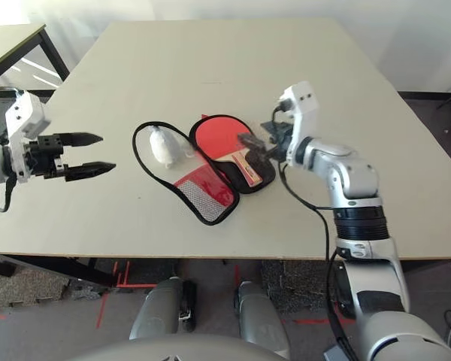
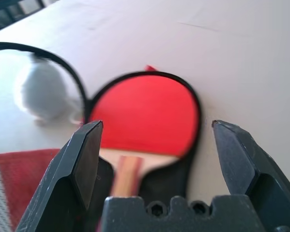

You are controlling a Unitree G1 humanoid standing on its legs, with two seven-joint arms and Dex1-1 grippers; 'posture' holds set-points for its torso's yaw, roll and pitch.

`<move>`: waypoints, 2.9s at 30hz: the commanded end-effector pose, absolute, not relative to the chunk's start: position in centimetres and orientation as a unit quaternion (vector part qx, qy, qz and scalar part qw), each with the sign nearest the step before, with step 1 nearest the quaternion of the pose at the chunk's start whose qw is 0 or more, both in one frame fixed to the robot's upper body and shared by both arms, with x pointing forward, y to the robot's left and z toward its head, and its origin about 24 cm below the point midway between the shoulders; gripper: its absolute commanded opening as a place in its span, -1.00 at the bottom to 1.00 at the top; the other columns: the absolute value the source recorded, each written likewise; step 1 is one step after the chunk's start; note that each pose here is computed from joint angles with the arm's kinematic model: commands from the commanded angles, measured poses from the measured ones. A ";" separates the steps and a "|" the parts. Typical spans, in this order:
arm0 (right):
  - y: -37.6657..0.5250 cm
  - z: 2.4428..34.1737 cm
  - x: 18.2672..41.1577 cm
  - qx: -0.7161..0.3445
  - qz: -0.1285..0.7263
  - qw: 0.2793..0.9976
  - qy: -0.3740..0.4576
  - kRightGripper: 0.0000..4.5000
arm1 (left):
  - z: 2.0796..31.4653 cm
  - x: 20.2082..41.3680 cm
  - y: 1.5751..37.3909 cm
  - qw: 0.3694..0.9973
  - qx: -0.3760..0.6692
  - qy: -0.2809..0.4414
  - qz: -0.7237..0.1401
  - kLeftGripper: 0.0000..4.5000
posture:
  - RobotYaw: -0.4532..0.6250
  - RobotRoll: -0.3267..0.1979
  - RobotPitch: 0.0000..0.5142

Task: Store the ping-pong paddle in its case and zip it.

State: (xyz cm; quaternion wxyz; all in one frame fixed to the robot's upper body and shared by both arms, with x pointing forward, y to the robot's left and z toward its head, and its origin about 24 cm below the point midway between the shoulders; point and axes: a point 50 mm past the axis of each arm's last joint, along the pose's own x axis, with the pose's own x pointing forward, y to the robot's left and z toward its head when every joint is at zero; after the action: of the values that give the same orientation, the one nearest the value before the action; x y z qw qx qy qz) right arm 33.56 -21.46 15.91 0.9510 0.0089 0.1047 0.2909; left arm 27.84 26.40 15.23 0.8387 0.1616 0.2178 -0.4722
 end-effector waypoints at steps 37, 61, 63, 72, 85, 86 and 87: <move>-24.2 11.2 29.1 0.276 0.310 0.890 0.188 0.99 | 15.2 35.6 10.4 0.794 0.119 0.024 -0.595 1.00 | -0.04 0.25 -0.61; -22.0 8.1 30.3 0.267 0.317 0.877 0.242 0.99 | 14.8 32.7 13.6 0.814 0.114 0.051 -0.567 1.00 | 0.04 0.25 -0.58; -21.7 8.0 30.3 0.269 0.319 0.875 0.244 0.99 | 14.8 32.7 13.6 0.814 0.114 0.051 -0.567 1.00 | 0.04 0.25 -0.59; -21.0 7.3 30.3 0.269 0.318 0.873 0.253 0.99 | 15.0 32.7 13.6 0.813 0.115 0.051 -0.568 1.00 | 0.04 0.25 -0.60; -20.1 6.5 30.5 0.289 0.304 0.864 0.279 0.41 | 14.9 32.6 13.5 0.813 0.116 0.050 -0.569 1.00 | 0.05 0.25 -0.62; -20.1 6.4 30.5 0.289 0.303 0.864 0.281 0.23 | 14.9 32.6 13.5 0.813 0.116 0.050 -0.569 1.00 | 0.05 0.25 -0.62; -20.2 6.4 30.5 0.290 0.300 0.864 0.283 0.07 | 14.9 32.6 13.5 0.813 0.117 0.049 -0.569 1.00 | 0.05 0.25 -0.62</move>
State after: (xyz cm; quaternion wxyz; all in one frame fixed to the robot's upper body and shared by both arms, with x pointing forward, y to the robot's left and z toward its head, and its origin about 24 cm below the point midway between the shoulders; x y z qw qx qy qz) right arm 30.65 -20.78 7.15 0.8734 0.2816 0.2600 0.3003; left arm 32.79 13.42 15.00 0.8130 0.1174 0.0479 -0.5683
